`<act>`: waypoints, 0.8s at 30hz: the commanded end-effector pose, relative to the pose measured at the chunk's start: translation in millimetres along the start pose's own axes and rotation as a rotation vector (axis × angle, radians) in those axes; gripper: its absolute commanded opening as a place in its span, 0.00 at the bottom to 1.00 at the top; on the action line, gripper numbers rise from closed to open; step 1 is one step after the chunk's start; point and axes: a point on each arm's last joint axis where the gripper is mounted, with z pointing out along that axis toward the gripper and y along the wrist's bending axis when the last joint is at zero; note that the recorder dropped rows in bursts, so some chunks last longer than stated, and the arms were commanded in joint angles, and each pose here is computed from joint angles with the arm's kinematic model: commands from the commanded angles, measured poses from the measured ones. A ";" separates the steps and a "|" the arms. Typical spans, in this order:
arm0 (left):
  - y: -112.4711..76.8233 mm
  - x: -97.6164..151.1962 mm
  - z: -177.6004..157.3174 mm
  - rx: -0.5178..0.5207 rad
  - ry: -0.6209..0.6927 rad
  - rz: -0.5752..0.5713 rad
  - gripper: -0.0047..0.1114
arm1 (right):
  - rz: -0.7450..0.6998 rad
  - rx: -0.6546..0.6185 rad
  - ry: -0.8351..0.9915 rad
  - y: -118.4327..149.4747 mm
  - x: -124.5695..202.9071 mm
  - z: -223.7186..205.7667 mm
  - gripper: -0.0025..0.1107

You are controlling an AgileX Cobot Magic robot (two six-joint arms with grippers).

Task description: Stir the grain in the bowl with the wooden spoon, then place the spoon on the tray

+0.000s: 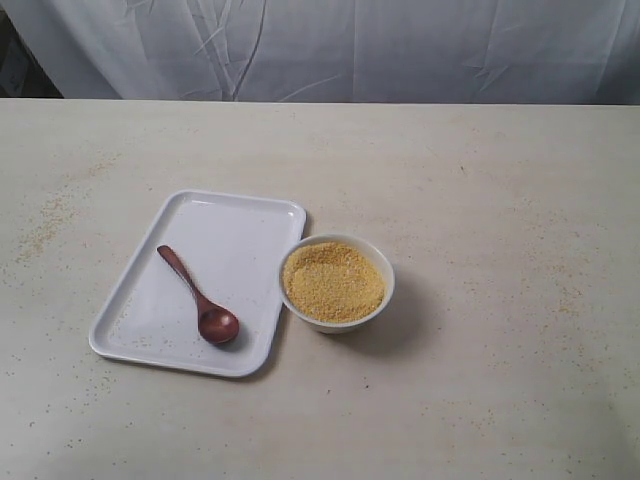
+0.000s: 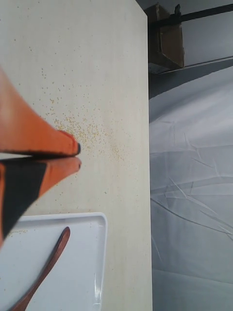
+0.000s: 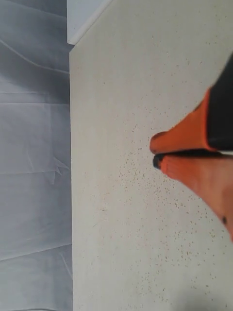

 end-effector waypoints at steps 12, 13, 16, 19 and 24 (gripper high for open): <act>0.1 0.7 -0.1 -0.001 -0.005 -0.001 0.04 | 0.018 -0.002 -0.012 0.4 0.0 -0.1 0.01; 0.1 0.7 -0.1 -0.001 -0.005 -0.001 0.04 | 0.018 -0.002 -0.012 0.4 0.0 -0.1 0.01; 0.1 0.7 -0.1 -0.001 -0.005 -0.001 0.04 | 0.021 -0.003 -0.012 0.5 0.0 -0.1 0.01; 0.1 0.7 -0.1 -0.001 -0.005 -0.001 0.04 | 0.036 -0.007 -0.010 0.8 0.2 -0.1 0.01; 0.1 0.7 -0.1 -0.001 -0.005 -0.001 0.04 | 0.038 -0.007 -0.010 0.8 0.2 -0.1 0.01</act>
